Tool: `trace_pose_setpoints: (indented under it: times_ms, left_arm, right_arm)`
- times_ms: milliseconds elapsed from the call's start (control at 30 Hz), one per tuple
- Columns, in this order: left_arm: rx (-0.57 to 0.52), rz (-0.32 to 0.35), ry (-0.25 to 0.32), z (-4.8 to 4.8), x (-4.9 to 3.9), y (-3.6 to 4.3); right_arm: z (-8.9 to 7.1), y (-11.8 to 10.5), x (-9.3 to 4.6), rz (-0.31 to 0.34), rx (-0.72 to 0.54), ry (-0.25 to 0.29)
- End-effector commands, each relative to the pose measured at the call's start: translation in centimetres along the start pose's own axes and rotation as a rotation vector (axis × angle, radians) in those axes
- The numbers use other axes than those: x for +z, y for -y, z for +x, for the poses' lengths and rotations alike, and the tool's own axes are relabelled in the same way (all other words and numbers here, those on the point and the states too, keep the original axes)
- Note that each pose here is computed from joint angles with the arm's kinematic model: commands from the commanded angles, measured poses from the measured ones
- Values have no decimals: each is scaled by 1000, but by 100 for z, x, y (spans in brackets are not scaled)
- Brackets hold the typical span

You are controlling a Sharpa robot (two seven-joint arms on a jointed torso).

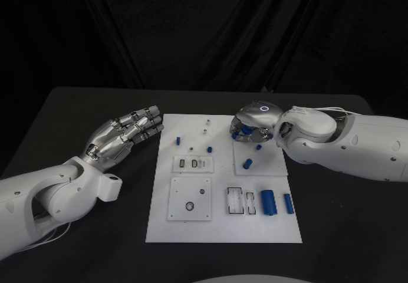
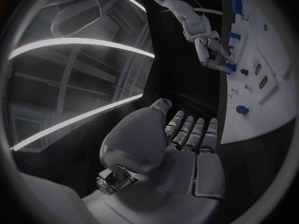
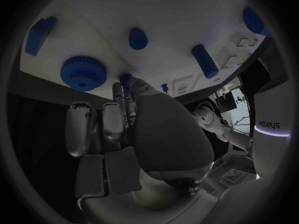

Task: Assemble the parts on the task board

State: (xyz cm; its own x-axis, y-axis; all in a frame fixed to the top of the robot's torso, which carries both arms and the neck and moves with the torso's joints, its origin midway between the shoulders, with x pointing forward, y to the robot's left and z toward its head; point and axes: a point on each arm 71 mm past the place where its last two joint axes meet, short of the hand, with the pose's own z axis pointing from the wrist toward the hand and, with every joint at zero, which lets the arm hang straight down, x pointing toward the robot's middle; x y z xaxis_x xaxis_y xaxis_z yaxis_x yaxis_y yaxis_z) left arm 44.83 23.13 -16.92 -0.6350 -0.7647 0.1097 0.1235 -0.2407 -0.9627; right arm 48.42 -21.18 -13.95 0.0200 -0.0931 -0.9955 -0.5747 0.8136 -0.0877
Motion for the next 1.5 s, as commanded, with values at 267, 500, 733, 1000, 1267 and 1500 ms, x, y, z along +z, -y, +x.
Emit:
trace_pose_setpoints:
  times_ms: [267, 500, 733, 1000, 1267, 1500]
  left_arm:
    - [-13, 228, -11, -12, -13, 158]
    - [-12, 225, -10, -17, -20, 159]
    - [-10, 224, -7, -26, -23, 158]
    - [-14, 223, -13, -12, 3, 141]
    - [-14, 219, -14, -14, 10, 132]
    - [-15, 218, -16, -12, 12, 126]
  right_arm:
    - [-21, -36, 18, -24, 40, 47]
    - [-156, -46, 84, -22, 64, 93]
    - [-327, -108, 324, -42, 47, 142]
    - [-402, -160, 581, -52, 45, 176]
    - [-384, -144, 693, -43, 38, 170]
    - [-354, -128, 715, -37, 37, 160]
